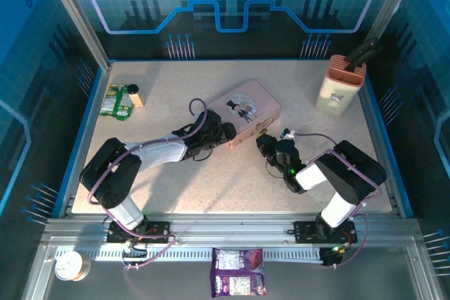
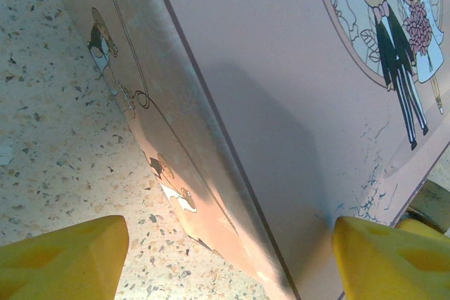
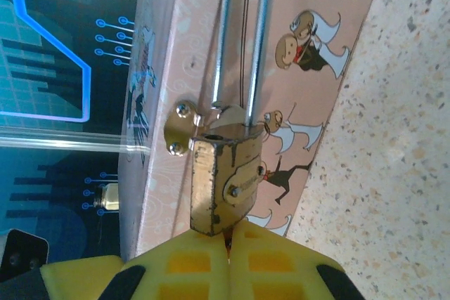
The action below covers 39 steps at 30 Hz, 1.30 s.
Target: Unlock the padlock with the key
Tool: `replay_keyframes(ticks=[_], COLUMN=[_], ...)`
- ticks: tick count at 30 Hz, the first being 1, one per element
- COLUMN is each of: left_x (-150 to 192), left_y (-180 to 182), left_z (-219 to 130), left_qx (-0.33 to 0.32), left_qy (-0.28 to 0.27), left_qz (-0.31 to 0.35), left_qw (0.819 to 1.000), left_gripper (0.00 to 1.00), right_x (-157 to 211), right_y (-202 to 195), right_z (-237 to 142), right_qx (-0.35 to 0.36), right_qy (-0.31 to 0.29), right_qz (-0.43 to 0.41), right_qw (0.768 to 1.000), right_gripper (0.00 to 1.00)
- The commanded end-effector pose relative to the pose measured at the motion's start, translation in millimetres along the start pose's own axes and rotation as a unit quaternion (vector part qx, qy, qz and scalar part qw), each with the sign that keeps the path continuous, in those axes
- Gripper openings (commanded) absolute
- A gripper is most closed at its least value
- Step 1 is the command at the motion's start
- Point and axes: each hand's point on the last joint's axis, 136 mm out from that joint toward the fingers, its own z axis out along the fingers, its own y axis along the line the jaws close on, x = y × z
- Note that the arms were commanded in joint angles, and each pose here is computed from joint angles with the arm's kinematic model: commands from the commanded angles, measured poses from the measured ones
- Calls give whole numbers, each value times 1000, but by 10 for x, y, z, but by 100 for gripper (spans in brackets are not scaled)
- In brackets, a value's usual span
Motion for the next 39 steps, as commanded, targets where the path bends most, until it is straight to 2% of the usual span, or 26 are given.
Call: replay_keyframes(ticks=[1, 11, 20, 31, 39], left_x=[260, 172, -1, -119, -183], left_y=[416, 271, 85, 366, 595], left_z=[61, -80, -418, -900, -1132], left_qx=[-66, -43, 3, 25, 28], left_qy=[37, 28, 0, -70, -117], left_qz=[5, 25, 65, 101, 104], left_qw=[997, 998, 998, 992, 987], left_gripper=[77, 82, 89, 92, 95], right_x=[-132, -260, -308, -410, -443], right_y=[13, -130, -183, -264, -465], right_z=[-46, -214, -467, -860, -995], right_qx=[-3, 29, 77, 151, 215], right_qy=[-20, -22, 18, 48, 68], right_qz=[-9, -37, -116, -245, -288], right_qw=[1000, 999, 990, 957, 931], right_gripper=[0, 0, 0, 0, 0])
